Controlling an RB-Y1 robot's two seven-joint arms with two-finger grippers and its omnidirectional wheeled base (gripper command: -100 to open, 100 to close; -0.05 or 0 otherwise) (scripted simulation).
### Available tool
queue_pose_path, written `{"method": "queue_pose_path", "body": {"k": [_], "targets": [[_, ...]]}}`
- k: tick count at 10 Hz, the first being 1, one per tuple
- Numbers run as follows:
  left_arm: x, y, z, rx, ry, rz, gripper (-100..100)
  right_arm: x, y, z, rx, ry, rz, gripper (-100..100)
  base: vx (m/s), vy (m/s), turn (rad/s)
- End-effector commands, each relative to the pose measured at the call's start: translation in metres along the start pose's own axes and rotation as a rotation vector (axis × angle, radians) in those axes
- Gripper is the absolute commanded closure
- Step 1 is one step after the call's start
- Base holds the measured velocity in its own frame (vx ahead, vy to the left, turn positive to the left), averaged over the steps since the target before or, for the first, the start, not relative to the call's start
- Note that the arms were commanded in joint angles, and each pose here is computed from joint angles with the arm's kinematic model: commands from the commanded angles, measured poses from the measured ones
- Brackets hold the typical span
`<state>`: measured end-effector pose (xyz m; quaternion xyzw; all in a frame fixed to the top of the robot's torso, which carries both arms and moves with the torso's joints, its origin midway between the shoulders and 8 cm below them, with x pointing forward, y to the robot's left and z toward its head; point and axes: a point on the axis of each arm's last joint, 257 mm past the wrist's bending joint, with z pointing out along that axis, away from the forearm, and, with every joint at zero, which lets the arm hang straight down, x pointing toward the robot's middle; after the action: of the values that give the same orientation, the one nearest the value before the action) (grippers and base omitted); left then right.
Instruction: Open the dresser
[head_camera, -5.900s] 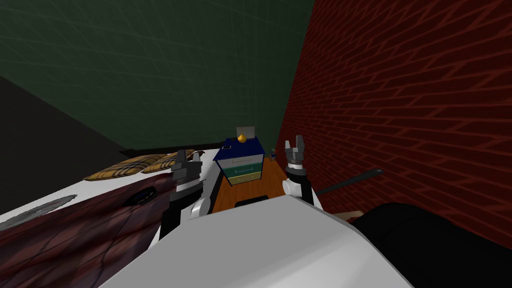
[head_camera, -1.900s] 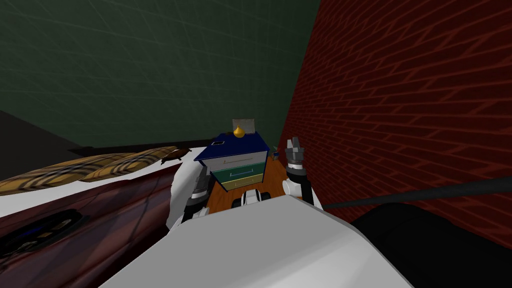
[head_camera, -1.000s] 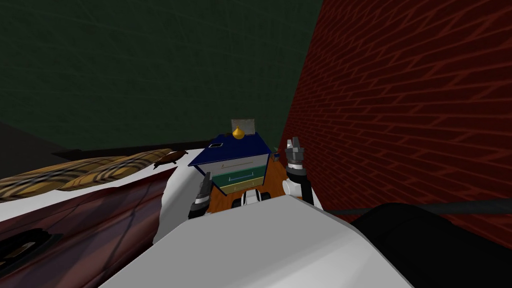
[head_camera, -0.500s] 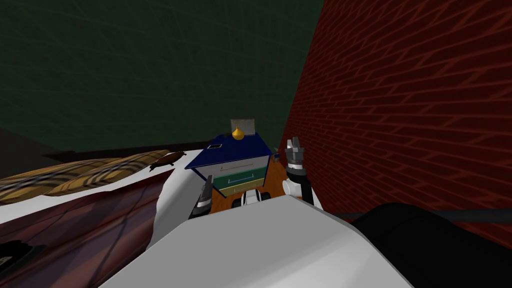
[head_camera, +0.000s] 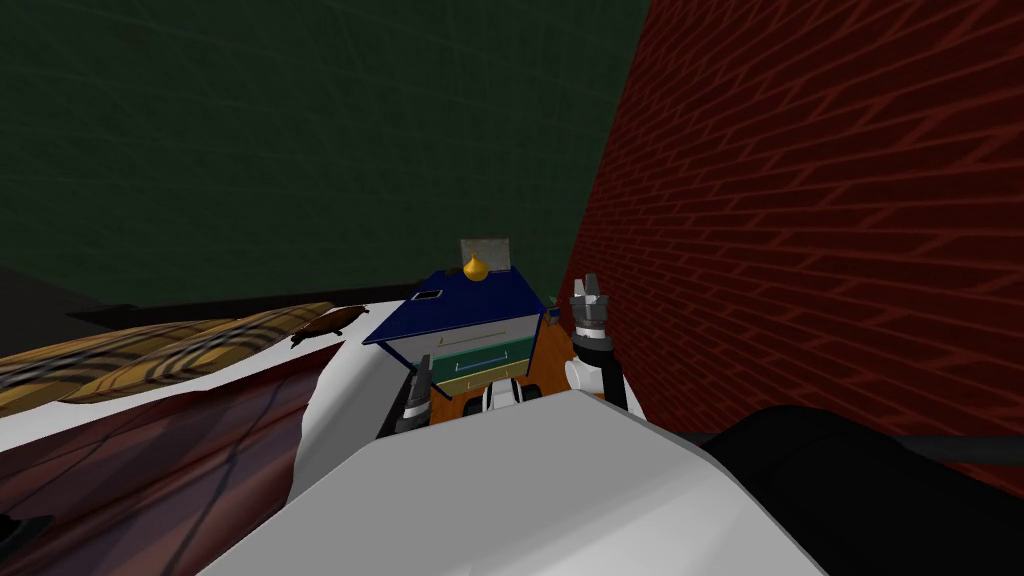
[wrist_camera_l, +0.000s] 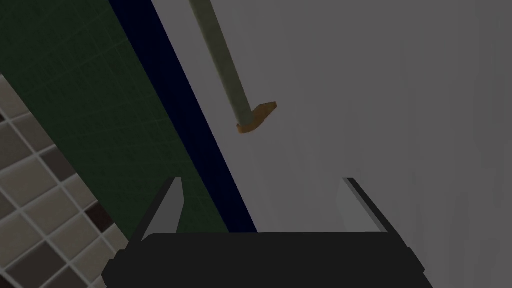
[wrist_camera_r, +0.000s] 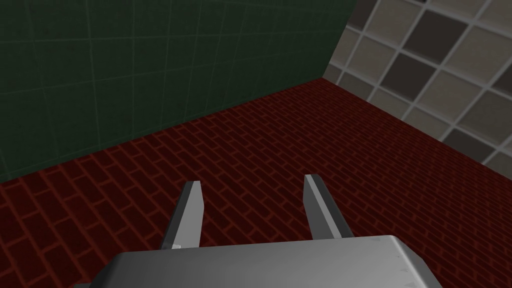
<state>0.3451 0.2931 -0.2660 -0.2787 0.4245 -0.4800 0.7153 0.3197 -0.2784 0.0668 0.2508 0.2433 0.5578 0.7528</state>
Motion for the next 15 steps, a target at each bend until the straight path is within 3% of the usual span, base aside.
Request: {"method": "queue_pose_path", "body": {"k": [1,4,5,6,10,12,13,15], "targets": [[0.015,0.000,-0.009,-0.015,-0.026,-0.035,-100,0.000,0.000,0.000,0.000,0.000,0.000,0,0.041,0.005,-0.004],[0.036,-0.004,-0.013,-0.030,-0.067,-0.086,-100,0.000,0.000,0.000,0.000,0.000,0.000,0,0.028,0.004,-0.003],[0.032,-0.003,-0.013,-0.026,-0.058,-0.075,-100,0.000,0.000,0.000,0.000,0.000,0.000,0,0.007,-0.001,0.000],[0.033,-0.001,0.001,-0.025,-0.057,-0.079,-100,0.000,0.000,0.000,0.000,0.000,0.000,0,-0.013,-0.008,0.029],[0.031,0.002,0.030,-0.023,-0.051,-0.082,-100,0.000,0.000,0.000,0.000,0.000,0.000,0,-0.028,-0.010,0.017],[0.030,0.001,0.031,-0.022,-0.051,-0.083,-100,0.000,0.000,0.000,0.000,0.000,0.000,0,-0.016,-0.009,0.007],[0.032,0.001,0.020,-0.024,-0.053,-0.081,100,0.000,0.000,0.000,0.000,0.000,0.000,0,0.014,0.006,-0.025],[0.032,-0.001,0.006,-0.025,-0.056,-0.079,100,0.000,0.000,0.000,0.000,0.000,0.000,0,0.021,0.012,-0.012]]}}
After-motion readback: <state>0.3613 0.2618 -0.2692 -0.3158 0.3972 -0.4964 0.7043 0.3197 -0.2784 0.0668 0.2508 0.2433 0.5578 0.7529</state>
